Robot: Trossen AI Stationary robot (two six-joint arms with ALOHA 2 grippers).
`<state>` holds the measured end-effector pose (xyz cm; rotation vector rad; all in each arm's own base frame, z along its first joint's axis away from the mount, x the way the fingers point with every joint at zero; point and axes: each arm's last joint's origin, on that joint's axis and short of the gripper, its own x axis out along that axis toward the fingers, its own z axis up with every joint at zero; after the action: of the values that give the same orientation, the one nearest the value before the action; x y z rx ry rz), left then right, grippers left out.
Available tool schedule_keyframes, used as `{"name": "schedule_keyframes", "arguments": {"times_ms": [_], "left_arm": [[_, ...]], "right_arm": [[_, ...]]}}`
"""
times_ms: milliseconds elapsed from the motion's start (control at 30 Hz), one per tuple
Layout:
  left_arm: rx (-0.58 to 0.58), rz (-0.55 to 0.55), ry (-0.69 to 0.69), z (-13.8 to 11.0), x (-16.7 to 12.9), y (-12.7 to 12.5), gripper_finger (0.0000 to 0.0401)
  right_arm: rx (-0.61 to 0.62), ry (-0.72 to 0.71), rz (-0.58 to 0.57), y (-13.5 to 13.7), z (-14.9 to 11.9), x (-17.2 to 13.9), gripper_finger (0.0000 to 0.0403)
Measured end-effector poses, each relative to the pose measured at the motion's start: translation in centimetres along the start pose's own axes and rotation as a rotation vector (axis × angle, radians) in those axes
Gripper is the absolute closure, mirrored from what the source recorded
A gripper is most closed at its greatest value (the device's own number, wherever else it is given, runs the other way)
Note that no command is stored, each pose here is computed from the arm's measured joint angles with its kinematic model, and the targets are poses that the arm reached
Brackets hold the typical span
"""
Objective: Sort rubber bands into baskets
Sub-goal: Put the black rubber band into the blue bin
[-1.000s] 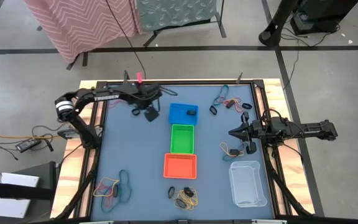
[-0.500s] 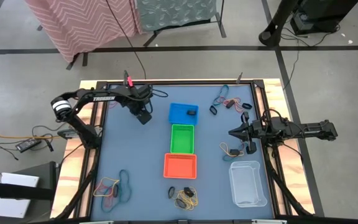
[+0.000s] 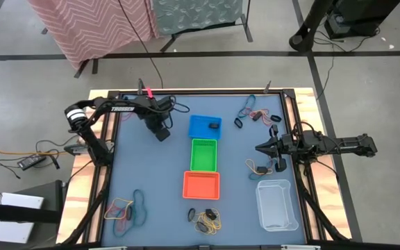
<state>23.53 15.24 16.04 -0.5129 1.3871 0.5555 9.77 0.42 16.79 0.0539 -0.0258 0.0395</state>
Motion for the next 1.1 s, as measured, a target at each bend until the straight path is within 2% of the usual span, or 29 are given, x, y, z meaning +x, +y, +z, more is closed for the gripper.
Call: {"name": "schedule_keyframes", "arguments": {"times_ms": [133, 233, 333, 400, 567, 733, 800, 933, 1100], "left_arm": [[0.017, -0.046, -0.239, 2.3, -5.1, -0.6, 0.0396], [0.045, -0.147, -0.405, 4.1, -7.9, -1.4, 0.0397], [0.078, -0.206, -0.48, 5.6, -9.4, -2.5, 0.0398], [0.1, -0.223, -0.46, 6.3, -8.6, -3.4, 0.0398], [0.197, -0.397, -0.4, 6.9, -5.9, -7.3, 0.0398], [0.276, -0.445, -0.474, 7.6, -4.4, -10.8, 0.0388], [0.275, -0.43, -0.53, 7.9, -4.5, -11.7, 0.0382], [0.253, -0.333, -0.591, 8.1, -4.4, -12.0, 0.0356], [0.218, -0.349, -0.602, 8.4, -4.6, -11.8, 0.0287]], "right_arm": [[0.0, 0.0, 0.0, 0.0, 0.0, 0.0, 0.0366], [0.0, 0.0, 0.0, 0.0, 0.0, 0.0, 0.0366], [0.0, 0.0, 0.0, 0.0, 0.0, 0.0, 0.0366], [0.0, 0.0, 0.0, 0.0, 0.0, 0.0, 0.0366], [0.0, 0.002, 0.0, 0.0, 0.0, 0.0, 0.0366], [0.0, 0.001, 0.0, 0.0, 0.0, 0.0, 0.0366], [0.0, -0.001, 0.0, 0.0, 0.0, 0.0, 0.0366], [0.0, -0.003, 0.0, 0.0, 0.0, 0.0, 0.0366], [0.0, -0.005, 0.0, 0.0, 0.0, 0.0, 0.0366]]}}
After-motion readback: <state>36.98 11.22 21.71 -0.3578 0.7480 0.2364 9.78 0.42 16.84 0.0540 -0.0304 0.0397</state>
